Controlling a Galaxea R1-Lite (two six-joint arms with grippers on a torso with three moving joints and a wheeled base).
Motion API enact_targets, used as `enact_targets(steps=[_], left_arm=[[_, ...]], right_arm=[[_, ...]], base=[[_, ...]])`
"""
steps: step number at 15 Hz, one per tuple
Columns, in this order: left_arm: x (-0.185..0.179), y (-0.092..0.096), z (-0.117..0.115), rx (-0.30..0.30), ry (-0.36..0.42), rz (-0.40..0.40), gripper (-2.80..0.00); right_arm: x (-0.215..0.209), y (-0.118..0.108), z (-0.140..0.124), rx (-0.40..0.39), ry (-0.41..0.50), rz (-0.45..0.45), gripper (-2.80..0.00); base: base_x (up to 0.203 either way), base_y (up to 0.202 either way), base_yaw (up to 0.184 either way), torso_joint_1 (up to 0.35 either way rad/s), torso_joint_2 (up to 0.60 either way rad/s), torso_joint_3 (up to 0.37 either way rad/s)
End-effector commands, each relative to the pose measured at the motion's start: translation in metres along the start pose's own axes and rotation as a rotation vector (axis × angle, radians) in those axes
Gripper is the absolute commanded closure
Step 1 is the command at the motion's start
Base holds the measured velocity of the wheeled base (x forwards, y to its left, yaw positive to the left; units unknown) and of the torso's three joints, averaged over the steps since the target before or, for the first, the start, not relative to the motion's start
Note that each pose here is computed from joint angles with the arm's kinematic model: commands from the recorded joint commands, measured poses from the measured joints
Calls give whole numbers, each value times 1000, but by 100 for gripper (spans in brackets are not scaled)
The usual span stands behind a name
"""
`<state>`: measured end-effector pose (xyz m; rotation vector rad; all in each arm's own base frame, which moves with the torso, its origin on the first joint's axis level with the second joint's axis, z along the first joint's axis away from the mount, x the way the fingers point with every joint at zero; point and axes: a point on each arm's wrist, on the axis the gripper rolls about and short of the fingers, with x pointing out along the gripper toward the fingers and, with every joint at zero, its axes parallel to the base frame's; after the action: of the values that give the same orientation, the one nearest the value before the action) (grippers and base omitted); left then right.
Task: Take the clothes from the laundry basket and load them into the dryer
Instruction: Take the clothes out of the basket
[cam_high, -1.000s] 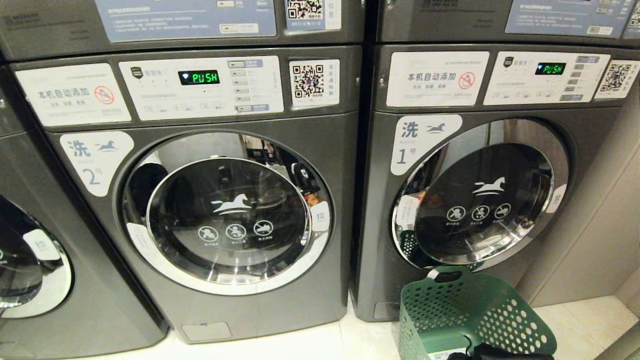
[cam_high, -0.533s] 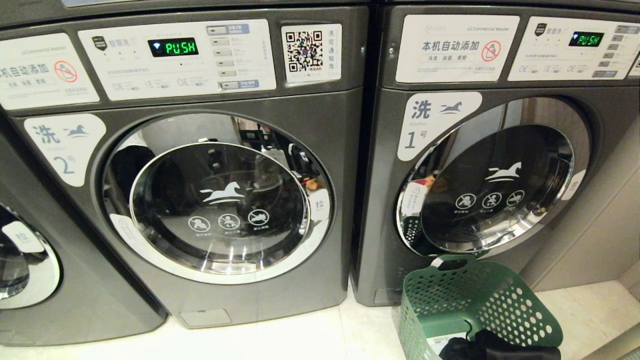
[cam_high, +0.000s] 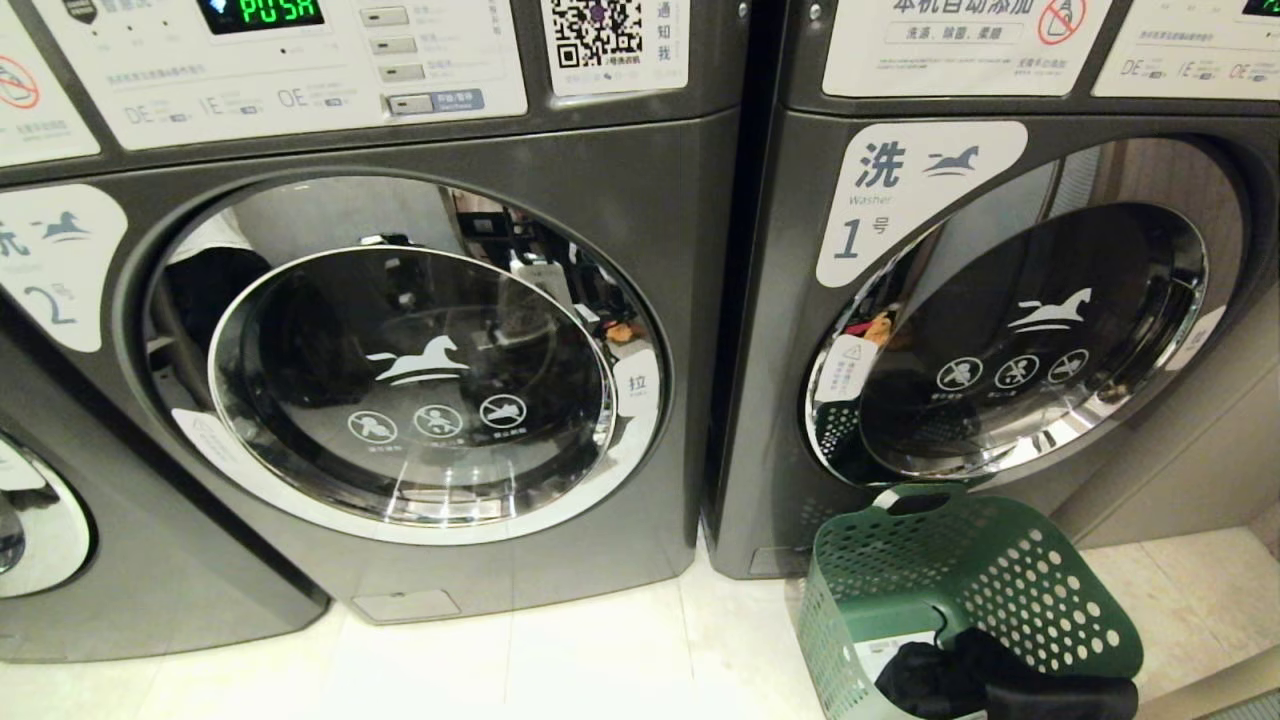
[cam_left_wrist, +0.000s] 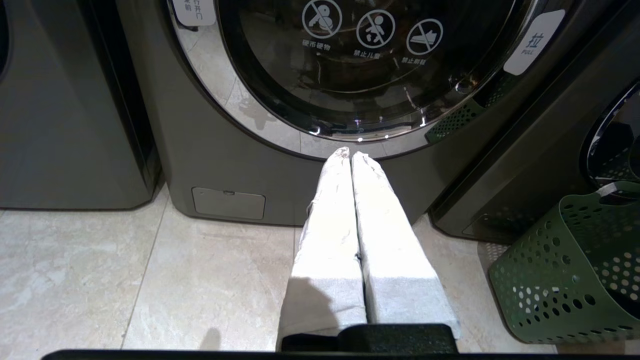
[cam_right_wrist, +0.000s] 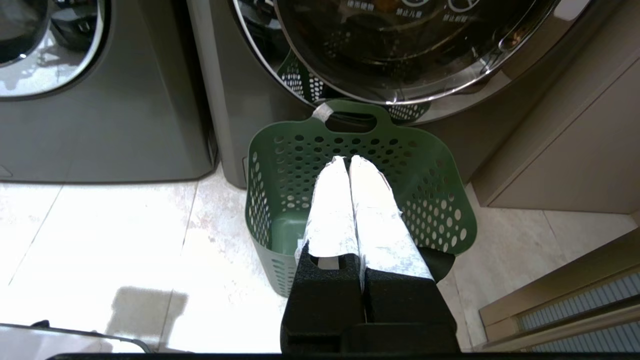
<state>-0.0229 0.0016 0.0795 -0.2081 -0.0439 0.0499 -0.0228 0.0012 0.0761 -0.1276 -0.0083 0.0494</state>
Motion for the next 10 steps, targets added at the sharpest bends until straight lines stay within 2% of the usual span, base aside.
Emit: enact_targets(steps=[1, 10], left_arm=[[2, 2, -8, 0, 28, 7, 0], [2, 2, -8, 0, 27, 7, 0]], right_arm=[[0, 0, -2, -1, 5, 1, 0], [0, 0, -1, 0, 5, 1, 0]], base=[[0, 0, 0, 7, 6, -206], [0, 0, 0, 2, 1, -193]])
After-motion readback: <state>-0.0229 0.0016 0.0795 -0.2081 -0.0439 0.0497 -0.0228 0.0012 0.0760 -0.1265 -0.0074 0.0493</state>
